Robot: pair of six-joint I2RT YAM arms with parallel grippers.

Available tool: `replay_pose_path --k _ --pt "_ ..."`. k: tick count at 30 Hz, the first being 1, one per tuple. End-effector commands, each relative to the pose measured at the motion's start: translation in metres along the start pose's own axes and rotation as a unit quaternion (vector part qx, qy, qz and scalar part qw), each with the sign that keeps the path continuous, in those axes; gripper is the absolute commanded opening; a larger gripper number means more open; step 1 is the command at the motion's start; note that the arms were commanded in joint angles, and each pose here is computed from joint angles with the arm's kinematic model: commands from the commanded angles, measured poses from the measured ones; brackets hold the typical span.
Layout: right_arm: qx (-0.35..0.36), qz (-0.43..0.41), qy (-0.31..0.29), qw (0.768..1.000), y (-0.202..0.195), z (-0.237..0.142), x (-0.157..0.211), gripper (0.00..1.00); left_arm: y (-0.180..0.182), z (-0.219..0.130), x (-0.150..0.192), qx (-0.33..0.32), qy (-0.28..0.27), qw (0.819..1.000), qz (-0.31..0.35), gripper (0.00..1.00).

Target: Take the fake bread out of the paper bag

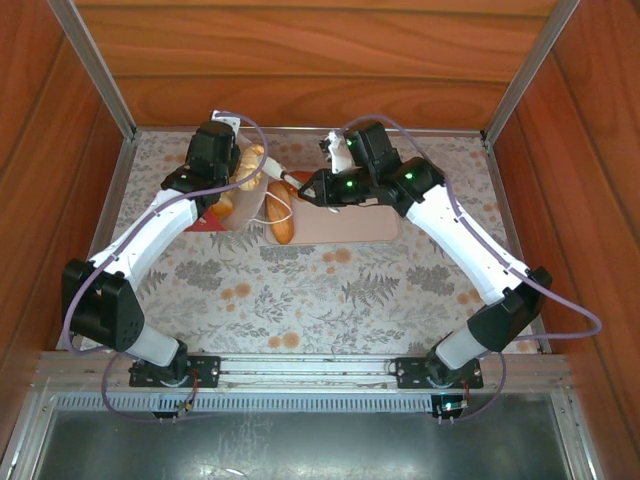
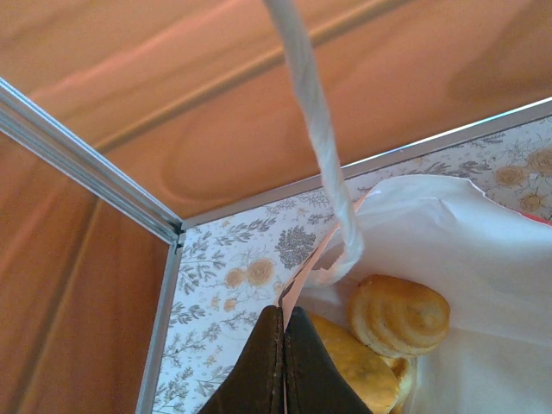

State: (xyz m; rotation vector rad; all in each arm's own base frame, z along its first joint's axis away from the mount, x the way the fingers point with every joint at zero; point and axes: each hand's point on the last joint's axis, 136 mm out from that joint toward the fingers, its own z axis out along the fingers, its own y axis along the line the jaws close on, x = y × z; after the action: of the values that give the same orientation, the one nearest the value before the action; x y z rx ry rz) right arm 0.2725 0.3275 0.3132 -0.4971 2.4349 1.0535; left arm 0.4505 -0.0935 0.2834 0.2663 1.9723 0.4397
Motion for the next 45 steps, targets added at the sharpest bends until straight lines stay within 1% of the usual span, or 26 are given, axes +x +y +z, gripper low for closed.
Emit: replay_pose_path --k 1,4,11,18,24,30,36,40,45 --pt "0.014 -0.023 -0.015 1.0 0.002 -0.017 0.002 0.0 0.005 -0.004 -0.014 -0.01 -0.011 1.0 -0.007 0.0" --pt "0.033 -0.022 -0.015 0.999 -0.005 -0.02 0.004 0.0 0.007 -0.004 -0.015 -0.012 -0.012 1.0 -0.007 0.0" --pt "0.047 -0.029 -0.031 0.998 -0.007 -0.031 0.003 0.0 0.006 -0.004 -0.017 -0.011 -0.014 1.0 -0.004 0.0" --pt "0.069 -0.047 -0.062 0.995 -0.006 -0.058 -0.005 0.0 0.006 -0.003 -0.014 -0.013 -0.012 1.0 0.005 0.0" --pt "0.115 -0.045 -0.09 0.988 -0.023 -0.085 -0.012 0.0 0.004 -0.001 -0.009 -0.01 -0.008 1.0 0.015 0.0" --pt "0.15 -0.022 -0.101 0.983 -0.048 -0.108 -0.007 0.0 0.001 -0.003 -0.013 0.0 -0.018 1.0 0.018 0.0" --pt "0.19 0.016 -0.085 0.978 -0.084 -0.12 0.011 0.0 0.001 -0.006 -0.017 0.003 -0.025 1.0 0.015 0.0" --pt "0.219 0.03 -0.05 0.974 -0.106 -0.12 0.028 0.0 0.005 -0.011 -0.019 0.002 -0.03 0.999 0.012 0.0" --pt "0.253 0.022 -0.003 0.967 -0.126 -0.114 0.046 0.0 0.008 -0.012 -0.019 -0.002 -0.031 0.999 0.009 0.0"
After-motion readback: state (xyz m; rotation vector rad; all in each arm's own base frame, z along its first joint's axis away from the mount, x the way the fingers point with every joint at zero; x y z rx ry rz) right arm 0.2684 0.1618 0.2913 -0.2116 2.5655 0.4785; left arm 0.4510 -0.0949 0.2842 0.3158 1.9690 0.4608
